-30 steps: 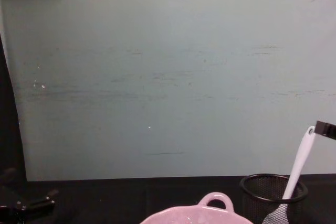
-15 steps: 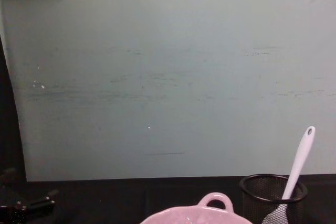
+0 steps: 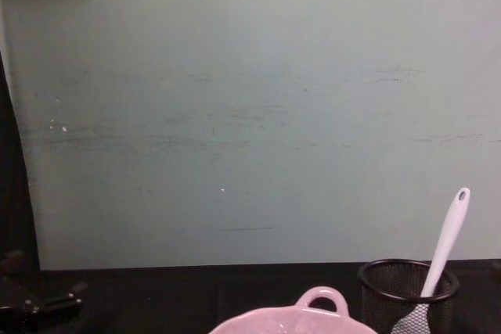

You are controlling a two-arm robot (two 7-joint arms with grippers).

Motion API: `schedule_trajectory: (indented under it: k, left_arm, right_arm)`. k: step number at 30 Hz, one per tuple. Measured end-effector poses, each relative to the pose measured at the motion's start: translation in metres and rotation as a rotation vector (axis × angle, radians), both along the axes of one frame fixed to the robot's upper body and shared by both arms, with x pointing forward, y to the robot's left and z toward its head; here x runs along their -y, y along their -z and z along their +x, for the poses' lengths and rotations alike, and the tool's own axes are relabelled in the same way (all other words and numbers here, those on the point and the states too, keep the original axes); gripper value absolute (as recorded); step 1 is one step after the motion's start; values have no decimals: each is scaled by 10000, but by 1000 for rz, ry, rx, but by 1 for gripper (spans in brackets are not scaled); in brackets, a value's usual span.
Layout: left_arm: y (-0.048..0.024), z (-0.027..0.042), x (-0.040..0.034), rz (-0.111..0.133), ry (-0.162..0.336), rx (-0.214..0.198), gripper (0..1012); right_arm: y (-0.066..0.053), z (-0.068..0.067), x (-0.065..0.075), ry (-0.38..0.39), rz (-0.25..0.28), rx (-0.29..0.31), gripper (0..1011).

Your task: Use the one hand to pick up the spoon and stir the clear water in the bowl.

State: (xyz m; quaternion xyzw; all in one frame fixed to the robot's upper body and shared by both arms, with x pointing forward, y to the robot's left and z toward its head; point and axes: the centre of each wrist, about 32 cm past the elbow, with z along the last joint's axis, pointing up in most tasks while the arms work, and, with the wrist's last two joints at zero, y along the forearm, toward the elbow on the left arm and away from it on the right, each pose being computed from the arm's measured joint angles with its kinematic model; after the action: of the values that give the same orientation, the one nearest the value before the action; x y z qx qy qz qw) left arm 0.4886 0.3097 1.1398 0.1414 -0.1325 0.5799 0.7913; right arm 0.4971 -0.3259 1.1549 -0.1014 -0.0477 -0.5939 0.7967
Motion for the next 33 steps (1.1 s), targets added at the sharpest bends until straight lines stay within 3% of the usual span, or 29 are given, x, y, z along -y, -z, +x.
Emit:
schedule_trajectory:
  k: [4, 9, 33]
  left_arm:
    - [0, 0, 0, 0, 0, 0, 1011]
    - [0, 0, 0, 0, 0, 0, 1011]
    - [0, 0, 0, 0, 0, 0, 1011]
  right_arm:
    - [101, 90, -104, 23, -80, 16, 1002]
    - [151, 114, -171, 48, -129, 27, 1002]
    - [135, 109, -151, 43, -117, 25, 1002]
